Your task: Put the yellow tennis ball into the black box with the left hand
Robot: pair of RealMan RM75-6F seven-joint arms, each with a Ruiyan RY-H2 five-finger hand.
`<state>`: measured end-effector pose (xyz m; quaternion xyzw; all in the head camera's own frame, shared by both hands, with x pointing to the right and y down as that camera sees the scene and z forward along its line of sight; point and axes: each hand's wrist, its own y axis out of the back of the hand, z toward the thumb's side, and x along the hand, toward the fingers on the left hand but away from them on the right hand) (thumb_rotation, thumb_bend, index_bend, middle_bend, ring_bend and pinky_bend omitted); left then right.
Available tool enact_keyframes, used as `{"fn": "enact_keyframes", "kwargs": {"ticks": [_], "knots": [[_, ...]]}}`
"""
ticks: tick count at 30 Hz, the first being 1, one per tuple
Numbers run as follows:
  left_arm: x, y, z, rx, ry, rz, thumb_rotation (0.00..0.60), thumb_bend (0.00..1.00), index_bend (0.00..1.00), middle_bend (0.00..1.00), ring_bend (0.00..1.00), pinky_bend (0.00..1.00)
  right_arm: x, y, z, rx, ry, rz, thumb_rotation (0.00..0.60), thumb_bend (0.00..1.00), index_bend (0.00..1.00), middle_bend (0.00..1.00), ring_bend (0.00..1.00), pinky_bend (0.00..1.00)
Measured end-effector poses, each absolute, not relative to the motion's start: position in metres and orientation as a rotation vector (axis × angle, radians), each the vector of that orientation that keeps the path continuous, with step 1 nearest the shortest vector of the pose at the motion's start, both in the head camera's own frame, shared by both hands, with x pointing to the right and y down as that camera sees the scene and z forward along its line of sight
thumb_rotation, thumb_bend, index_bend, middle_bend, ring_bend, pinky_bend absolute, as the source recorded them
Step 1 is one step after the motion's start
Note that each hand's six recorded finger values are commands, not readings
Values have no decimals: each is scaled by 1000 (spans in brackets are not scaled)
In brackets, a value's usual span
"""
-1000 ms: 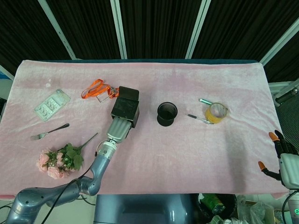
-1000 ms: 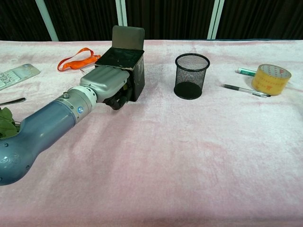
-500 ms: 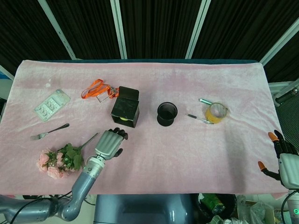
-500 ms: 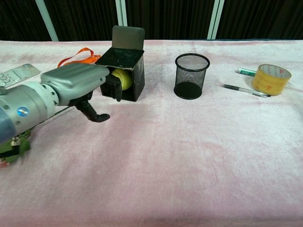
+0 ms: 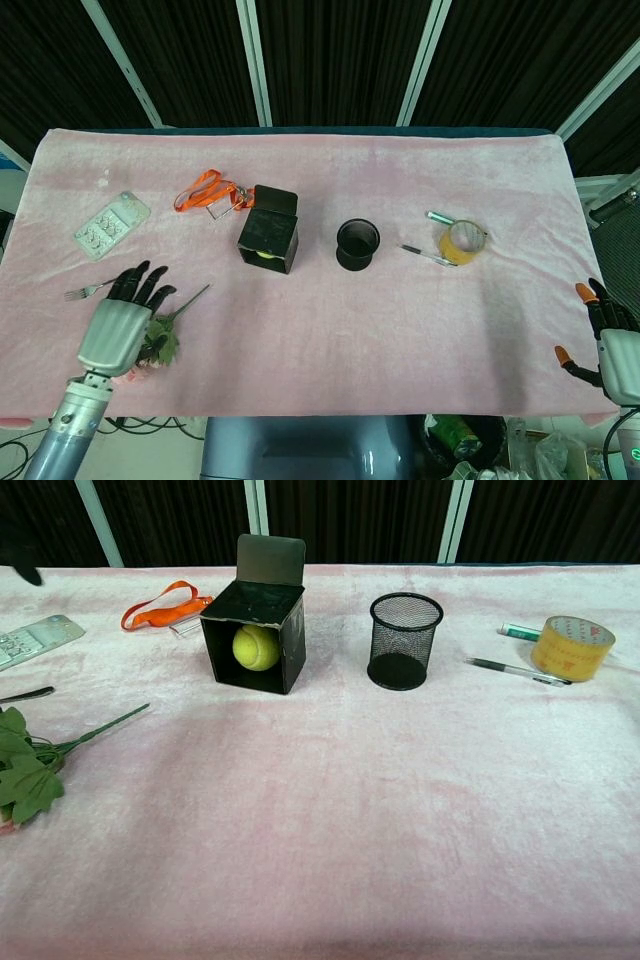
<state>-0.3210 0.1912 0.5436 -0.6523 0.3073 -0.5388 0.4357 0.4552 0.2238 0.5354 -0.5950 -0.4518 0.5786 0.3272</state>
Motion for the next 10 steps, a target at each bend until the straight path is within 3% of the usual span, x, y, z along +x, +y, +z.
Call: {"fn": "enact_keyframes", "kwargs": {"ticks": [10], "knots": [[-387,208,527,-1602,918,-1385,600,171,174,35,0,24,454,224,534,-1561,-1176,1509,600,195,36,12,139,152]]}}
